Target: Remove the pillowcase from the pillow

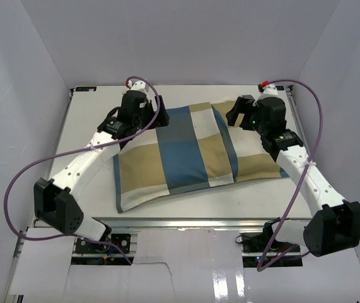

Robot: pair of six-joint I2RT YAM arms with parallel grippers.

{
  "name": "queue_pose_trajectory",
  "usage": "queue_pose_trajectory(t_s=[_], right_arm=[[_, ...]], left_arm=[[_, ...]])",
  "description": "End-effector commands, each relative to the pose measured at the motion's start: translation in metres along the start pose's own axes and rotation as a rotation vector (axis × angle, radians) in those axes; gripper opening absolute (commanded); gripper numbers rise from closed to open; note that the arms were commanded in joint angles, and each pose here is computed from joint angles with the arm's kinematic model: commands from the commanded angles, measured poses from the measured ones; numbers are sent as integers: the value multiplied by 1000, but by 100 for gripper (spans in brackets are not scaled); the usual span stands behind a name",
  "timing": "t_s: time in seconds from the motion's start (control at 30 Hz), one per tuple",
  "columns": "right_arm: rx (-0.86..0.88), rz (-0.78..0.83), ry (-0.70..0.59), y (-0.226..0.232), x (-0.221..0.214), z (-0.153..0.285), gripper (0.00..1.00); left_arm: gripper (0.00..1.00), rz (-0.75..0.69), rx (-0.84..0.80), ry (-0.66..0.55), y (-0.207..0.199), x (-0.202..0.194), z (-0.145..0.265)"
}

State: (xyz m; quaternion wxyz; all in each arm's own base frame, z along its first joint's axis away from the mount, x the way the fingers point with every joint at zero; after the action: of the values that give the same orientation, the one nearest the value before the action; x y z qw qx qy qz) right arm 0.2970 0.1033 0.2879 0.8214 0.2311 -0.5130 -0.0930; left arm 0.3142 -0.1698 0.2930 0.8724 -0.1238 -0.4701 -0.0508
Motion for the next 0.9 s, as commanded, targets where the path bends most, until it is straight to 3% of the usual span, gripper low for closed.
queue_pose_trajectory(t_s=[0.0, 0.03, 0.13, 0.2, 0.33, 0.4, 0.47, 0.53, 0.6, 0.63, 0.73, 0.8, 0.87], right_arm=[[-33, -8, -87, -7, 21, 5, 97], [-44, -24, -78, -13, 21, 2, 97], [-137, -105, -51, -46, 14, -10, 97], [-205, -167, 11, -77, -1, -21, 97], [-140, -236, 157, -98, -47, -32, 97], [-110, -296, 256, -106, -85, -27, 97], [24, -338, 230, -89, -102, -19, 96], [51, -330, 248, -82, -133, -7, 96], [82, -276, 236, -63, -143, 4, 96], [67, -278, 250, -63, -149, 8, 96], [33, -262, 223, -65, -150, 18, 96], [-12, -234, 154, -68, -143, 23, 96], [-22, -204, 112, -65, -131, 26, 96]], left_arm=[[98, 48, -178, -59, -20, -5, 42], [98, 64, -255, -100, -25, -7, 40], [98, 144, -303, -7, -21, -58, 21], [98, 190, -219, 83, -9, -96, 8], [98, 228, 90, 131, 31, -127, -12], [98, 278, 169, 125, 58, -126, -19], [98, 353, 222, 119, 82, -122, -23], [98, 388, 156, 46, 89, -102, -23], [98, 382, 139, 51, 90, -83, -21], [98, 363, 128, 6, 86, -53, -17], [98, 284, 106, -1, 60, -35, -1], [98, 170, 112, -67, 26, -33, 18], [98, 111, 45, -55, 0, -43, 25]])
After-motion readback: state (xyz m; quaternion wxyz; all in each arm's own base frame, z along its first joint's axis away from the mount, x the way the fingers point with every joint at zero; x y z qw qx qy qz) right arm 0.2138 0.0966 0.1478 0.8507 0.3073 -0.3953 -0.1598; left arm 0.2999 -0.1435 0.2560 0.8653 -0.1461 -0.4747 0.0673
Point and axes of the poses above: each gripper's point midway between its finger pads, its own z axis back along the fingers, its own y axis along the line the jaws close on, x = y × z, the point moved 10 cm from there along z, back along the fingers, and after that the axes turned 11 degrees about -z, right-handed, at the moved point
